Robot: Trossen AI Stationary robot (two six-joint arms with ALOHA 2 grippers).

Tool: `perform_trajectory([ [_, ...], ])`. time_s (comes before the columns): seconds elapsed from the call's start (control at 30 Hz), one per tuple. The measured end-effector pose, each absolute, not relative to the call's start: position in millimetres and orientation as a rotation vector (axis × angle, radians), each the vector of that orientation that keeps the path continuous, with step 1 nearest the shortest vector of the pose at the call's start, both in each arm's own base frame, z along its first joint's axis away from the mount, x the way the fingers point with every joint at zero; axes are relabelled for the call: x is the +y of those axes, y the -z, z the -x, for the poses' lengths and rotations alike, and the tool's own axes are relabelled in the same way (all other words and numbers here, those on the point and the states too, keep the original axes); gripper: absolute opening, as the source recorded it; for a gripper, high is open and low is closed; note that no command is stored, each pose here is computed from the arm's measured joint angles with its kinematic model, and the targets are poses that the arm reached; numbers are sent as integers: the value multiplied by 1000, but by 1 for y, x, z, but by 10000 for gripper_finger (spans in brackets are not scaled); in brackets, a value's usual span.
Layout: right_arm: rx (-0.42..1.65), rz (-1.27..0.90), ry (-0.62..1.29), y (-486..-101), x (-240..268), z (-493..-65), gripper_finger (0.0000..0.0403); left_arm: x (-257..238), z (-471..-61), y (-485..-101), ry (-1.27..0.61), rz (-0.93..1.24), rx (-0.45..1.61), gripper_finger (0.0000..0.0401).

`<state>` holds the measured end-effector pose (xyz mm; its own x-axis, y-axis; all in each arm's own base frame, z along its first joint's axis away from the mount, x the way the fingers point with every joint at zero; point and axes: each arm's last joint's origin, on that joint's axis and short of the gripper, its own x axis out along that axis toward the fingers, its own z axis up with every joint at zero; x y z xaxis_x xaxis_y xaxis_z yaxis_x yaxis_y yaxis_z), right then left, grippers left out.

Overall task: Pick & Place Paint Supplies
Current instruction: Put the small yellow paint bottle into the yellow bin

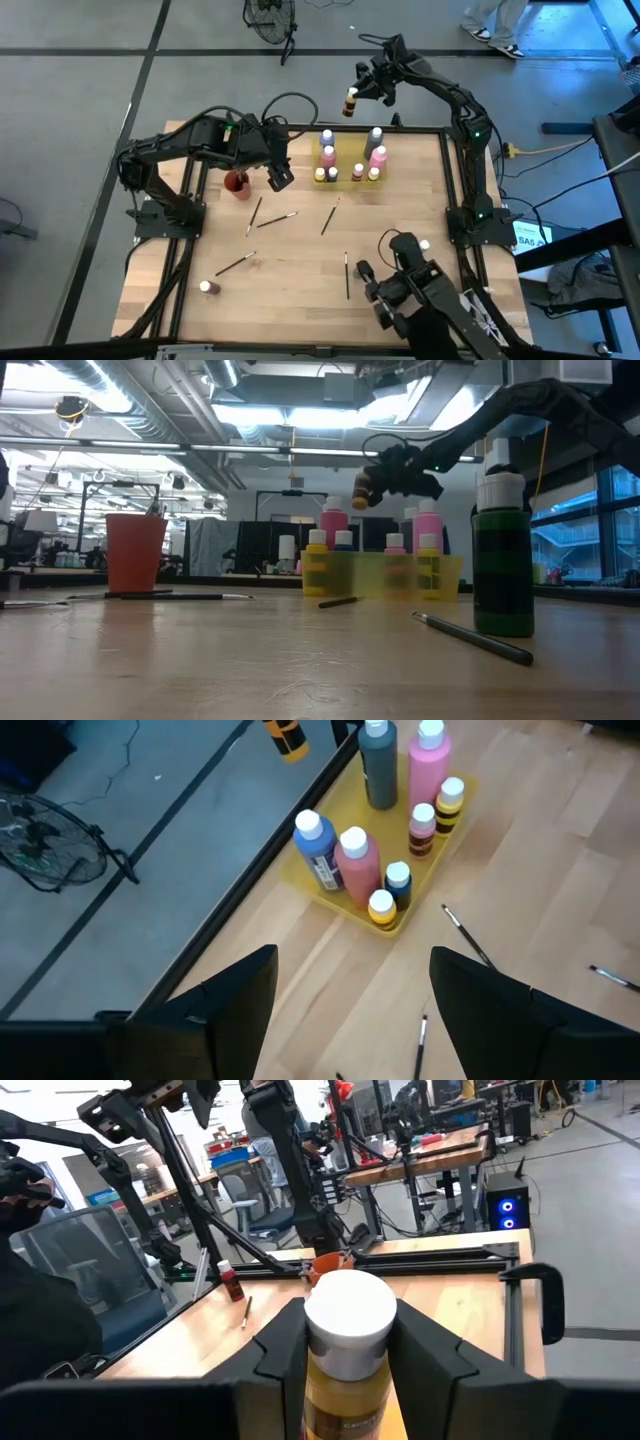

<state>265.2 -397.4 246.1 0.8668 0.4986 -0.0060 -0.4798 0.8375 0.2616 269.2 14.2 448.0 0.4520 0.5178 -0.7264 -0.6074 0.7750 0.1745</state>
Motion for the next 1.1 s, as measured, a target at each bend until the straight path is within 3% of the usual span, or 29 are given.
perform_trajectory([
  [1.1,174,-349,-459,-167,-374,-258,110,25,-272,-449,-630,90,866,258],
])
